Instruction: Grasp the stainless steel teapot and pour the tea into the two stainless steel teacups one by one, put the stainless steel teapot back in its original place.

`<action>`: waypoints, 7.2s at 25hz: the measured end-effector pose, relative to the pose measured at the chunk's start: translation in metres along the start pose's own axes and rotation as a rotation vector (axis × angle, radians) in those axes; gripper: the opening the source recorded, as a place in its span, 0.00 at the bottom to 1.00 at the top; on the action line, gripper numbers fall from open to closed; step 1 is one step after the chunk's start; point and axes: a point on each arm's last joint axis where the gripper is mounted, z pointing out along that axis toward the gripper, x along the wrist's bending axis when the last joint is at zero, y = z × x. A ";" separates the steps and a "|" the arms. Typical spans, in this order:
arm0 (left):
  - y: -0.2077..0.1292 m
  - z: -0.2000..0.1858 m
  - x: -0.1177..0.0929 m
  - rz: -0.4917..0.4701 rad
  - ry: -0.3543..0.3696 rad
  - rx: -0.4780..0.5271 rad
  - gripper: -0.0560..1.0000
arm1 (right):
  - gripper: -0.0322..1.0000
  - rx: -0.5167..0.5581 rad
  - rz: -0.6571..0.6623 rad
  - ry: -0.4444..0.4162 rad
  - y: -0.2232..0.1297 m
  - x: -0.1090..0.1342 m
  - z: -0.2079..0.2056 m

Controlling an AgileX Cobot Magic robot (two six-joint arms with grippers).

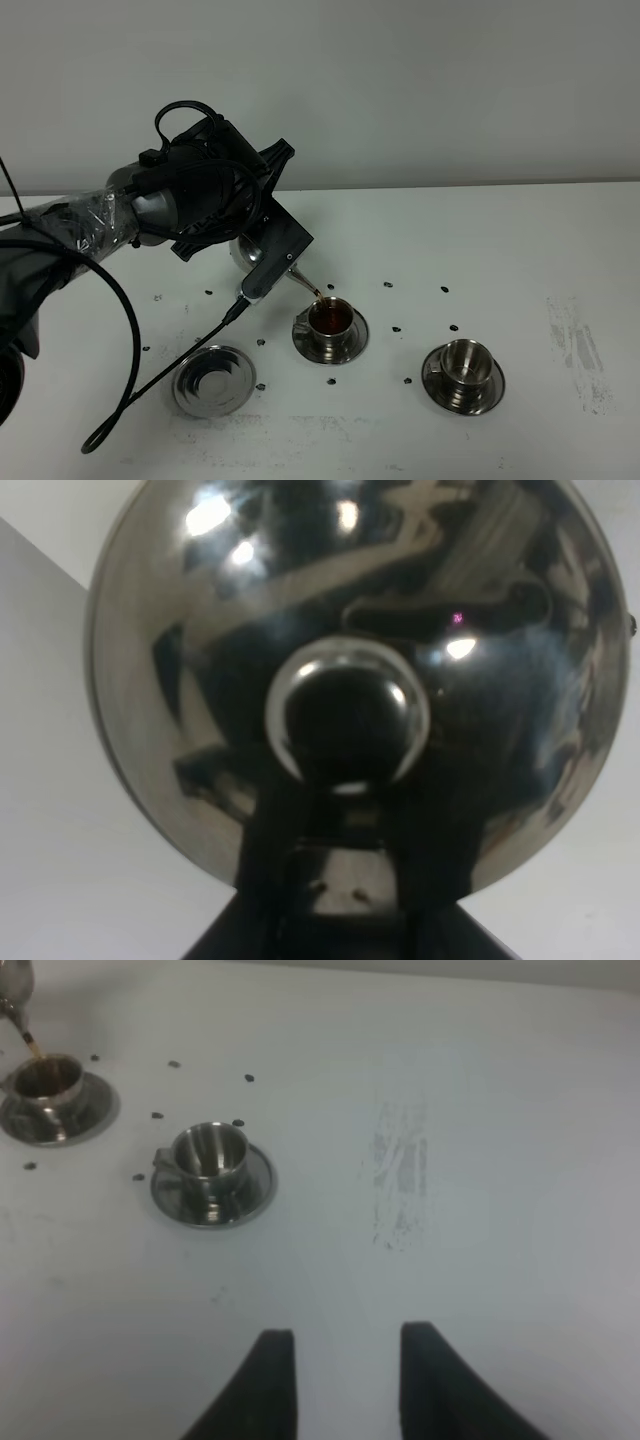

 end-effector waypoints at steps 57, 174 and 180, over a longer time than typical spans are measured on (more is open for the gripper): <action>-0.046 -0.006 -0.051 -1.132 -0.328 -0.359 0.25 | 0.27 0.000 0.000 0.000 0.000 0.000 0.000; 0.109 -0.035 0.085 0.310 0.216 -0.279 0.25 | 0.27 0.001 -0.002 -0.003 0.000 0.000 0.000; 0.112 -0.035 0.086 0.326 0.223 -0.239 0.25 | 0.27 0.001 -0.003 -0.003 0.000 0.000 0.000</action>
